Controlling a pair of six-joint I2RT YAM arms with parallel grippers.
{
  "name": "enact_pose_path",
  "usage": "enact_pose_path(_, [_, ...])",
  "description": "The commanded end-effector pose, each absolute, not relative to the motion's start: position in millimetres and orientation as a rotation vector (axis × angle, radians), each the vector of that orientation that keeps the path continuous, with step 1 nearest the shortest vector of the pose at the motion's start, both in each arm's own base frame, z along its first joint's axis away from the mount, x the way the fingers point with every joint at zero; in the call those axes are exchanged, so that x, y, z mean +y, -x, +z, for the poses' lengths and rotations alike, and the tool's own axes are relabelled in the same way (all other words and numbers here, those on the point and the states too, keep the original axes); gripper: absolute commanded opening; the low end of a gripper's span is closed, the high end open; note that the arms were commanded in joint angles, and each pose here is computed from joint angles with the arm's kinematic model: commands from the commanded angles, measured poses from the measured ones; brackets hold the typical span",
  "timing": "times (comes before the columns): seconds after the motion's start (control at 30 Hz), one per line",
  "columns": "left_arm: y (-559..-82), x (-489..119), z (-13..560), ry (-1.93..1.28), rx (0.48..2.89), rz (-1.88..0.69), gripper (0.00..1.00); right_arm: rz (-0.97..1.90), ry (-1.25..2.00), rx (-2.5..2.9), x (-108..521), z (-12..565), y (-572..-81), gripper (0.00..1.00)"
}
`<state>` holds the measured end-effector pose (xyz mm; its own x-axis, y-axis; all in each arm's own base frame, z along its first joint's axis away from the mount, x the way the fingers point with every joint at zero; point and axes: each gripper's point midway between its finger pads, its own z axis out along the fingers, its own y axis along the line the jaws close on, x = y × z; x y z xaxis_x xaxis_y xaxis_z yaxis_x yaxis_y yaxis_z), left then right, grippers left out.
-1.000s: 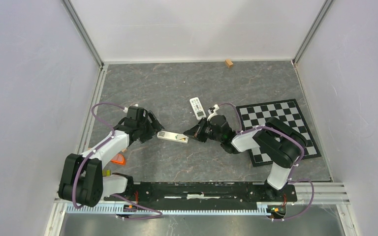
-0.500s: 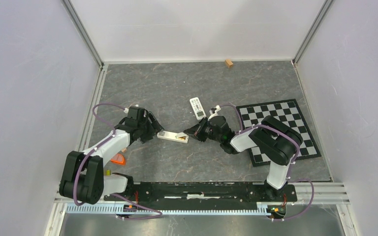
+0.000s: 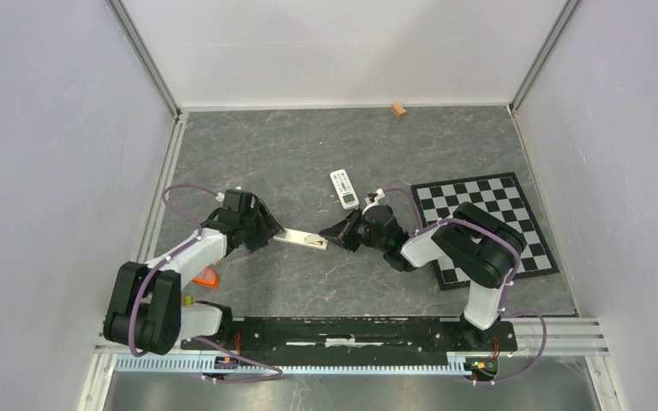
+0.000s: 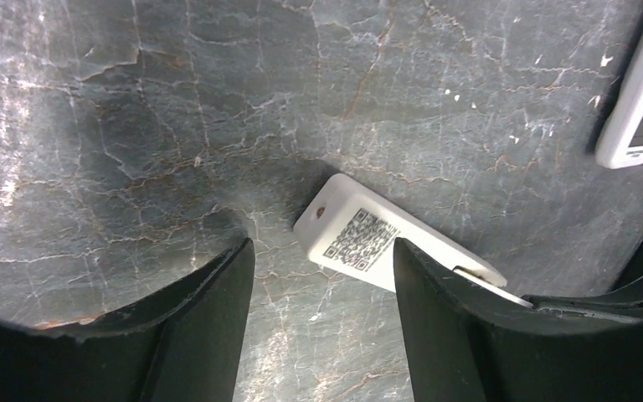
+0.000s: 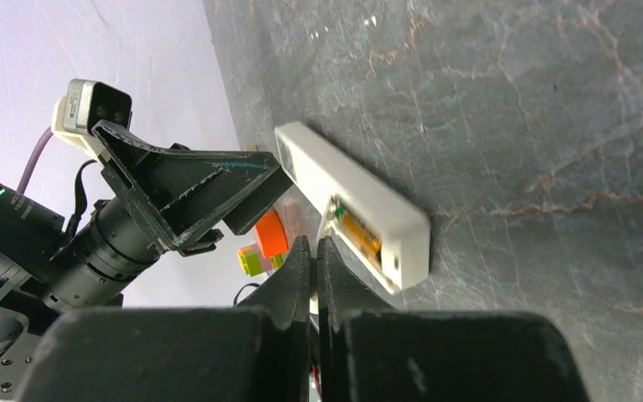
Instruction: Load the batteries into the remote control
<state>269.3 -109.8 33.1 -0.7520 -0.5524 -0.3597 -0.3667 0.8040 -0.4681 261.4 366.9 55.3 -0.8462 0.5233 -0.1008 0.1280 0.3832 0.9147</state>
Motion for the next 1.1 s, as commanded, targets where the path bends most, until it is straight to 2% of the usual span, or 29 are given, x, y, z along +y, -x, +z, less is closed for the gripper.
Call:
enact_pose_path(0.0, [-274,-110,33,0.720,2.470,-0.531,0.67,1.479,-0.619,2.323,367,45,-247,0.00])
enact_pose_path(0.33, [-278,-111,39,0.708,2.455,-0.537,0.66,1.375,-0.576,2.316,366,37,-258,0.00])
enact_pose_path(0.63, [-278,-115,36,0.701,2.489,-0.550,0.65,1.407,-0.508,2.193,367,53,-269,0.00])
enact_pose_path(1.07, [-279,-119,35,0.696,2.497,-0.575,0.63,1.395,-0.531,2.235,367,43,-262,0.00])
